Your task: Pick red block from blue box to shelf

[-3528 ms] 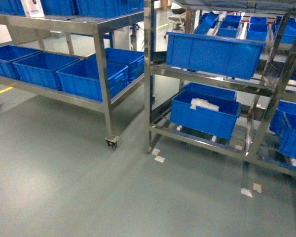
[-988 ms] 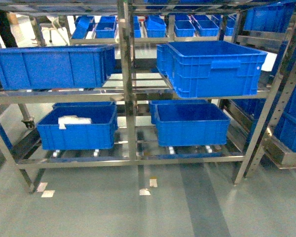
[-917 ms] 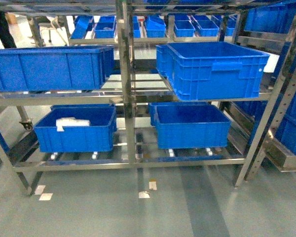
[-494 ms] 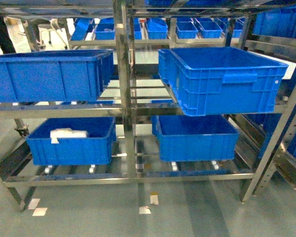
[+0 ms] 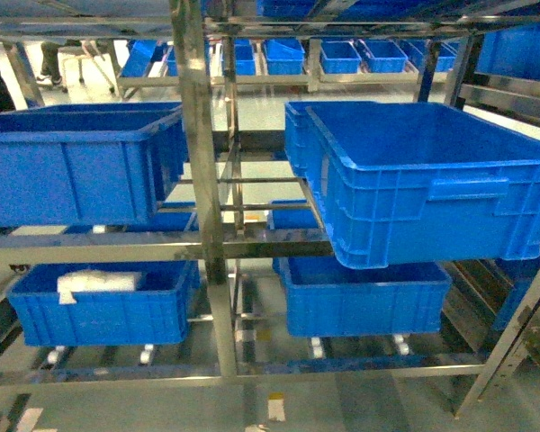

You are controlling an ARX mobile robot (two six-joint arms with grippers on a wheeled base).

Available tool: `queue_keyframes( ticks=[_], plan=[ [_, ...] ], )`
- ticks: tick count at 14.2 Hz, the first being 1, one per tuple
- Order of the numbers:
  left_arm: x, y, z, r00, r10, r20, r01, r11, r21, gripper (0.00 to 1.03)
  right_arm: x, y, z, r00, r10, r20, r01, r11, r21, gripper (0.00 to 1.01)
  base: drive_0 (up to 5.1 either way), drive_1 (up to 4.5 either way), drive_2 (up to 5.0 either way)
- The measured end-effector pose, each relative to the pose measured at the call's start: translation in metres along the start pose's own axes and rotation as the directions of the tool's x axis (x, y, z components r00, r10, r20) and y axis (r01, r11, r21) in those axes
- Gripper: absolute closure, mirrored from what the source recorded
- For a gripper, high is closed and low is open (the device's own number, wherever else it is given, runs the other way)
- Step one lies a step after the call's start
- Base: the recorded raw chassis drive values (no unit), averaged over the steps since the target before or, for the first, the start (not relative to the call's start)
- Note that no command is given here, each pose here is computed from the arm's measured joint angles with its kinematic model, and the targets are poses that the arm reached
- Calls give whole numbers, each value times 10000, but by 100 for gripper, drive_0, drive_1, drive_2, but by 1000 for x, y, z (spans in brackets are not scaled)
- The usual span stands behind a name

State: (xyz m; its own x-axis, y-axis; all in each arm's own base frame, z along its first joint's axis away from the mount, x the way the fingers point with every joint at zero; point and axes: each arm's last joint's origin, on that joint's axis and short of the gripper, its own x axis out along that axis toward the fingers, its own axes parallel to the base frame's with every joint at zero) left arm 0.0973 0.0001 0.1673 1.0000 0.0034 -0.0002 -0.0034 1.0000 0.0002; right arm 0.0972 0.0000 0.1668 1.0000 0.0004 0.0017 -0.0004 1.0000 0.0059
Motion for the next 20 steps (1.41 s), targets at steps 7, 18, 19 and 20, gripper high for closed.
queue_keyframes(
  ticks=[7,18,19,20],
  plan=[
    [0,0,0,10000,-27,38,27,10000,0,5,0,0,0,10000,4,11,-4,10000,0,72,152,440,-366],
    [0,0,0,10000,-19,42,19,10000,4,5,0,0,0,10000,0,23,0,10000,0,72,-2,153,-158],
    [0,0,0,10000,-19,38,19,10000,0,5,0,0,0,10000,0,19,0,10000,0,72,0,0,0],
    [0,0,0,10000,-19,34,19,10000,4,5,0,0,0,10000,0,19,0,10000,0,72,0,0,0]
  ],
)
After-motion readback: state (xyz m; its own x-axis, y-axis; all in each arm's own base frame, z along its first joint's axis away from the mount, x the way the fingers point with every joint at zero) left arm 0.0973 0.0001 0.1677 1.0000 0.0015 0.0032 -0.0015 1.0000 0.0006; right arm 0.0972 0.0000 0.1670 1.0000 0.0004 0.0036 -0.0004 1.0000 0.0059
